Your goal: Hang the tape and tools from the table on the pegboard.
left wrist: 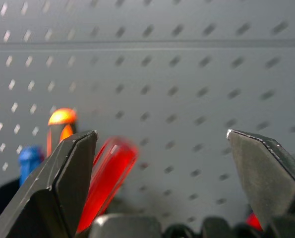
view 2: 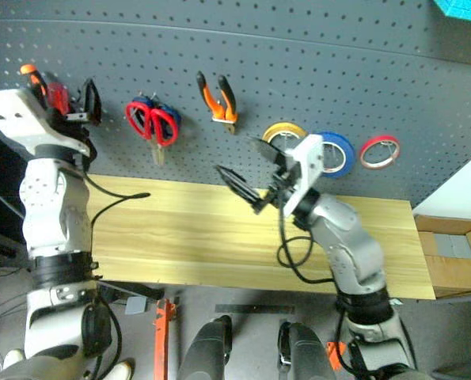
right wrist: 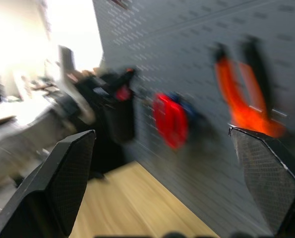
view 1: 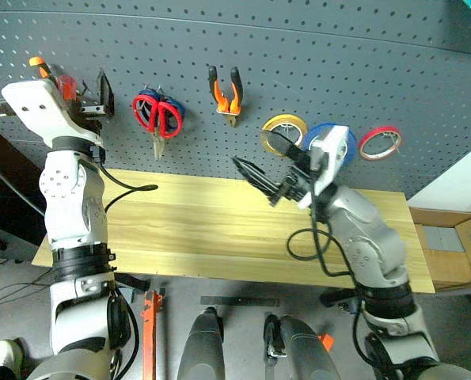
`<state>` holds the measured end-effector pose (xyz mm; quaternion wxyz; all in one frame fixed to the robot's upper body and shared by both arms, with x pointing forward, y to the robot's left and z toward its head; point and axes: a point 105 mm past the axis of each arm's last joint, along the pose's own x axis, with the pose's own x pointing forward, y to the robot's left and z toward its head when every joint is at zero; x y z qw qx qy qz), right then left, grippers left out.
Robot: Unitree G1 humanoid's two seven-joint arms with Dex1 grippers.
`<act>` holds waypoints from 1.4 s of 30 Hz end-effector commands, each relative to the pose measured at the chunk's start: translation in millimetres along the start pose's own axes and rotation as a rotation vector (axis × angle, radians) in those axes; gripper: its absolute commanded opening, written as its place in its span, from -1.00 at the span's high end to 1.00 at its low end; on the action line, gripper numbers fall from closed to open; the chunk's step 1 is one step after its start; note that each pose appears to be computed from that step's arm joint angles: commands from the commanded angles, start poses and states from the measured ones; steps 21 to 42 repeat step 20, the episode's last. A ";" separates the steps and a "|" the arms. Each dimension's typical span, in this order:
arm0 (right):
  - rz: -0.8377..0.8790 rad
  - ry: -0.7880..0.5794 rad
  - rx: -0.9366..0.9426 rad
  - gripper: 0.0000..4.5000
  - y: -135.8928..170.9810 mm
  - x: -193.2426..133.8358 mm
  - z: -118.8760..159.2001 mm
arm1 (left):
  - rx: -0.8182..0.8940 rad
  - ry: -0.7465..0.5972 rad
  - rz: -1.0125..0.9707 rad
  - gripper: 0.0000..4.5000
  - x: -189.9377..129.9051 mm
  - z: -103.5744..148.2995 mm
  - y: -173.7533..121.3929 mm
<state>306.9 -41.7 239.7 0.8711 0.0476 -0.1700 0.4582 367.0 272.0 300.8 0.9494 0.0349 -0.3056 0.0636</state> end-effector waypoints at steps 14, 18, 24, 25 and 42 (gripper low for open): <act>-0.481 0.359 -0.052 -1.00 -19.0 -107.3 -77.6 | -0.103 0.721 -0.216 -0.99 -141.7 -127.6 -105.9; -0.684 0.411 -0.080 -1.00 -36.2 -134.4 -91.7 | -0.016 0.808 -0.214 -0.99 -155.6 -152.2 -95.0; -0.729 0.427 -0.094 -1.00 -39.2 -141.1 -94.9 | -0.050 0.808 -0.233 -0.99 -153.3 -154.6 -93.3; -0.729 0.427 -0.094 -1.00 -39.2 -141.1 -94.9 | -0.050 0.808 -0.233 -0.99 -153.3 -154.6 -93.3; -0.729 0.427 -0.094 -1.00 -39.2 -141.1 -94.9 | -0.050 0.808 -0.233 -0.99 -153.3 -154.6 -93.3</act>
